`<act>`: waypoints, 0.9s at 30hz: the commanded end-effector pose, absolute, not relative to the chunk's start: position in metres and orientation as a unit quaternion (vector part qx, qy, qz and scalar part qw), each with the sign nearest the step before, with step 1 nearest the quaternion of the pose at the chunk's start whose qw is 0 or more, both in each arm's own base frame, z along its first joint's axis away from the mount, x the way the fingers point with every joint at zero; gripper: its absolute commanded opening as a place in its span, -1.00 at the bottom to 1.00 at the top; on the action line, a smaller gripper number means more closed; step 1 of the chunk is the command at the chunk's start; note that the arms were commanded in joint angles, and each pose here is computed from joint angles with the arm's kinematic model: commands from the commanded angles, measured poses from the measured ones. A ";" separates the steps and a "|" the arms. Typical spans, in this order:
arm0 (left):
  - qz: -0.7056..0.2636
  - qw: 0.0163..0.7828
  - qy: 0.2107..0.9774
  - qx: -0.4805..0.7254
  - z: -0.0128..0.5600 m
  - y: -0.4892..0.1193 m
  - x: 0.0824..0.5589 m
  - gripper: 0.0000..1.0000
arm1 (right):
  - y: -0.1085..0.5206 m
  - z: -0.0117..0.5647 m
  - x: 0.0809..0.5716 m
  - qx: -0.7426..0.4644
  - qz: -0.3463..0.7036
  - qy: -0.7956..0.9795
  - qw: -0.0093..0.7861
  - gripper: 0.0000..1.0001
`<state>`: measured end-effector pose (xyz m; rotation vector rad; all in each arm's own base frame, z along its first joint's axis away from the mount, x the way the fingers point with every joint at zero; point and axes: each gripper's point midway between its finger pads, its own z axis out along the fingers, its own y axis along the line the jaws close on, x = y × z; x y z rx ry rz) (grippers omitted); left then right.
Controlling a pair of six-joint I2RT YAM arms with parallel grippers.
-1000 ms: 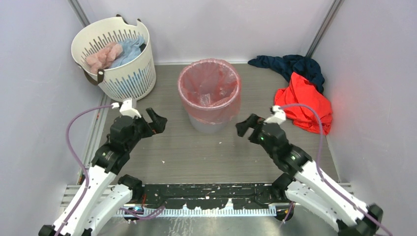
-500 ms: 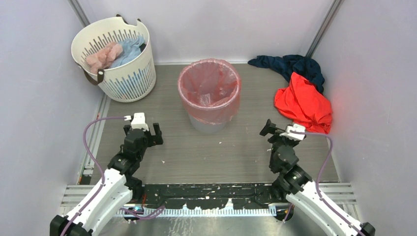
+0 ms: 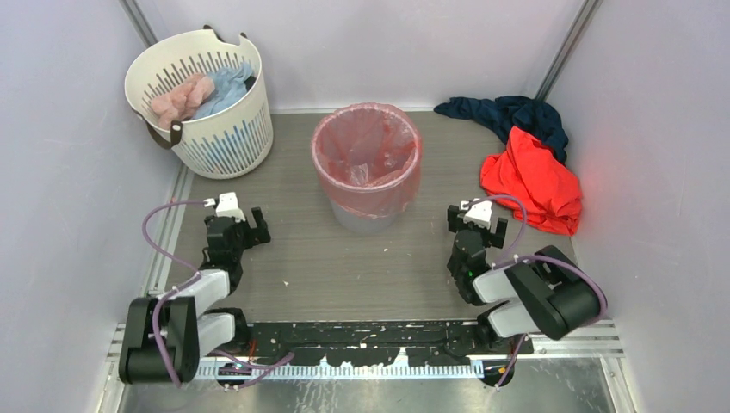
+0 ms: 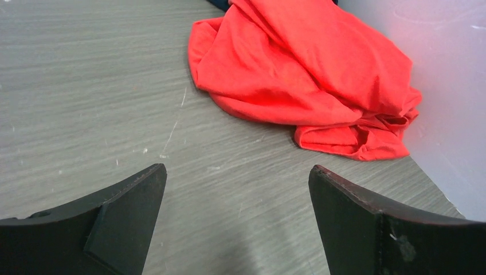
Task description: Put the trash bags into the trash bin
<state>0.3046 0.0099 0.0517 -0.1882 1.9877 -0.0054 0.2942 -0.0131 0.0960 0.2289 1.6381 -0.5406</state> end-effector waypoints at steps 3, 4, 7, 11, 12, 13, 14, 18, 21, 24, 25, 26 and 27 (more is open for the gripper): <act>-0.060 0.620 0.780 -0.060 0.101 0.002 0.357 1.00 | -0.022 0.124 0.322 0.185 -0.167 0.668 0.701 1.00; -0.064 0.617 0.782 -0.060 0.100 0.003 0.361 0.99 | -0.026 0.124 0.324 0.189 -0.161 0.669 0.700 1.00; -0.069 0.614 0.785 -0.052 0.099 0.002 0.371 0.99 | -0.041 0.122 0.329 0.213 -0.147 0.677 0.689 1.00; -0.066 0.592 0.801 -0.054 0.092 0.004 0.379 0.99 | -0.063 0.115 0.337 0.254 -0.131 0.684 0.671 1.00; -0.066 0.592 0.802 -0.051 0.092 0.004 0.380 0.99 | -0.068 0.113 0.339 0.259 -0.130 0.683 0.671 1.00; -0.067 0.595 0.800 -0.041 0.094 0.002 0.379 1.00 | -0.069 0.111 0.340 0.261 -0.130 0.680 0.673 1.00; -0.066 0.600 0.797 -0.031 0.094 0.001 0.376 0.99 | -0.070 0.107 0.342 0.261 -0.132 0.680 0.673 1.00; -0.048 0.612 0.788 -0.035 0.098 0.008 0.379 0.99 | -0.068 0.099 0.348 0.252 -0.134 0.690 0.665 1.00; -0.041 0.602 0.796 -0.035 0.095 0.010 0.386 0.99 | -0.069 0.098 0.353 0.248 -0.137 0.693 0.663 1.00; -0.041 0.600 0.798 -0.030 0.094 0.010 0.390 0.99 | -0.067 0.097 0.353 0.245 -0.131 0.700 0.658 1.00; -0.042 0.601 0.798 -0.028 0.094 0.009 0.390 0.99 | -0.059 0.092 0.357 0.224 -0.115 0.711 0.657 1.00; -0.041 0.603 0.796 -0.025 0.094 0.009 0.390 0.99 | -0.050 0.086 0.363 0.194 -0.100 0.718 0.661 1.00; -0.039 0.607 0.793 -0.022 0.093 0.009 0.390 0.99 | -0.050 0.085 0.365 0.187 -0.106 0.712 0.668 1.00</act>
